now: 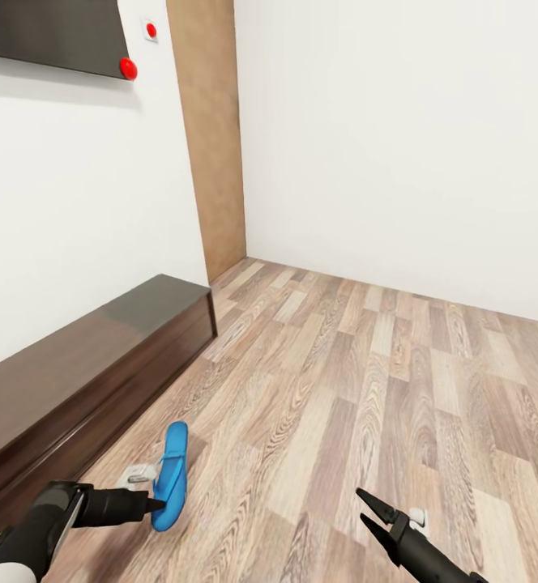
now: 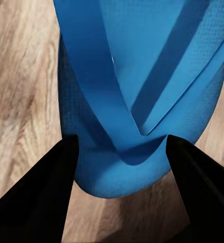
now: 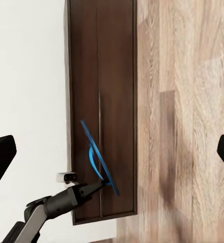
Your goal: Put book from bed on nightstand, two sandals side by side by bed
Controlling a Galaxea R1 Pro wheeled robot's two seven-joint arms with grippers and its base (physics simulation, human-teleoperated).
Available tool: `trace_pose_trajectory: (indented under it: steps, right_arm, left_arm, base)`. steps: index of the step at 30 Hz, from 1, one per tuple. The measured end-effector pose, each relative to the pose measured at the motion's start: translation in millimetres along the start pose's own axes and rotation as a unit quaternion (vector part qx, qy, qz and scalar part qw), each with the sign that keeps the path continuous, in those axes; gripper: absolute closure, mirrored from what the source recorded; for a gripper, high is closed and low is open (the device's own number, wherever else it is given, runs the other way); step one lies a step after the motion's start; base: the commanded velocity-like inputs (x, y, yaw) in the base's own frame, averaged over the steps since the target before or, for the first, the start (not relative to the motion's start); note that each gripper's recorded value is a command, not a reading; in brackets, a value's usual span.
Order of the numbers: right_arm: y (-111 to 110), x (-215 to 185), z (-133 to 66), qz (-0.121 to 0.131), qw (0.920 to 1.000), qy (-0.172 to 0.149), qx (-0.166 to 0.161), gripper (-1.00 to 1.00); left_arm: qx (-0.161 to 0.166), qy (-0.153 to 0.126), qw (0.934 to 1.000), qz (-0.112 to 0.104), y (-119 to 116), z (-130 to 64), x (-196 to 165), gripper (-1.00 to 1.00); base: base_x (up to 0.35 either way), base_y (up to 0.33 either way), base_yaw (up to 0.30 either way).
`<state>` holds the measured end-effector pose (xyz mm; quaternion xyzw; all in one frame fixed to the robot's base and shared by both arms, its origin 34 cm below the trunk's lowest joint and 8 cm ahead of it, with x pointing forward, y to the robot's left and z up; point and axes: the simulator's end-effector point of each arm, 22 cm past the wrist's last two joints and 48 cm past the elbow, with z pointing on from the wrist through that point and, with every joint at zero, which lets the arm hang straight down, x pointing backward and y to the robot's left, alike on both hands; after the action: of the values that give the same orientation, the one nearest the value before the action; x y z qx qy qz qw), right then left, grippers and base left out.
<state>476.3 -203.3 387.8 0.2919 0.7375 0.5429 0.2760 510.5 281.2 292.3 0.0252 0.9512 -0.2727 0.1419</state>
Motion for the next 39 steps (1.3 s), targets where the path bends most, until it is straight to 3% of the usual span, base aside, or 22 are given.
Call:
trace_pose_trajectory:
  steps: [13, 21, 39]
  right_arm:
    - [22.3, -6.4, -2.0, -0.017, 0.9996, -0.007, -0.020, -1.00]
    - [36.4, -10.0, -3.9, -0.027, 0.9991, -0.011, -0.032, -1.00]
    - [66.5, -15.4, -8.3, -0.051, 0.9969, -0.019, -0.057, -1.00]
  left_arm:
    - [0.024, -0.024, 0.9991, 0.025, -23.5, -9.7, -10.9, 1.00]
    - [0.033, -0.046, 0.9969, 0.055, -29.8, -13.7, -13.5, 1.00]
    - [0.041, -0.066, 0.9947, 0.068, -46.7, -28.5, -21.2, 1.00]
  base:
    - [0.000, 0.000, 0.000]
    - [0.000, 0.000, 0.000]
    - [0.000, 0.000, 0.000]
